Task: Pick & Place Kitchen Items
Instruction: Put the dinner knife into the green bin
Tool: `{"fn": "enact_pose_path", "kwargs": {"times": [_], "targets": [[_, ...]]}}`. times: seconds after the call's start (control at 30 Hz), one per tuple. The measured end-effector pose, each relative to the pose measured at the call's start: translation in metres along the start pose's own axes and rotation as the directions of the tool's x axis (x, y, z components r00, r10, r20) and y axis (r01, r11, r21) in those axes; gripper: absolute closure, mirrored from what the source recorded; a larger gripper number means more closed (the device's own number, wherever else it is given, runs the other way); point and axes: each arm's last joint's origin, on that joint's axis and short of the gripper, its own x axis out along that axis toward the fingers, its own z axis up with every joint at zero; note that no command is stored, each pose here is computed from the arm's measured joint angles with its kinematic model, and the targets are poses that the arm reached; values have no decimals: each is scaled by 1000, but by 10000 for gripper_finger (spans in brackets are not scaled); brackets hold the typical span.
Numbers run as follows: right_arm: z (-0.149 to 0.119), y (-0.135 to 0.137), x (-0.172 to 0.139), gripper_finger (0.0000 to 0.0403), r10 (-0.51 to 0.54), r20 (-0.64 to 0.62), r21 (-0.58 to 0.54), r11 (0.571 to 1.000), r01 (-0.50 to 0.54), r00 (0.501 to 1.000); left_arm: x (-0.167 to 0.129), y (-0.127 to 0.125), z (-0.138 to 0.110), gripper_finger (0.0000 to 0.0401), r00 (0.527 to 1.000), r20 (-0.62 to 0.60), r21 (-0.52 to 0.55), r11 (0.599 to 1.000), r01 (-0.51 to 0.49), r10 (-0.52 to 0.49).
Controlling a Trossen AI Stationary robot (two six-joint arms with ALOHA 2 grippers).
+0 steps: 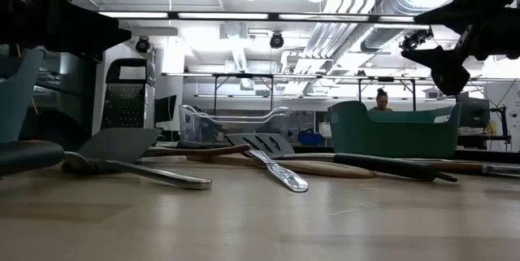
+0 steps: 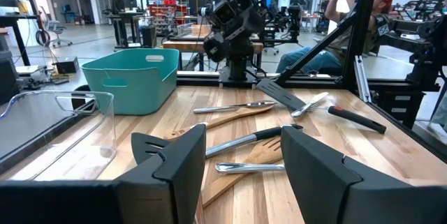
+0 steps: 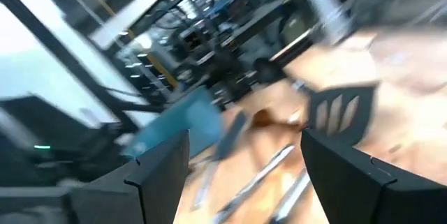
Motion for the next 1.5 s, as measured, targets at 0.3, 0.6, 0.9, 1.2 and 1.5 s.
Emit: {"fn": "enact_pose_path", "kwargs": {"times": [0.3, 0.6, 0.9, 1.2, 1.5], "targets": [[-1, 2, -1, 135, 9, -109, 98, 995, 2, 994, 0, 0, 0, 217, 1000, -1, 0, 1000, 1, -1], [22, 22, -5, 135, -168, -327, 112, 970, 215, 930, 0, 0, 0, 217, 1000, -1, 0, 1000, 0, 0], [40, 47, 10, 135, -212, -539, 97, 946, 310, 815, 0, 0, 0, 217, 1000, -1, 0, 1000, 1, -1], [38, 77, 28, 135, -307, -635, 17, 912, 410, 709, 0, 0, 0, 217, 1000, -1, 0, 1000, 0, 0], [7, 99, 38, 135, -332, -718, -57, 904, 424, 611, 0, 0, 0, 217, 1000, -1, 0, 1000, 0, 0]]}}
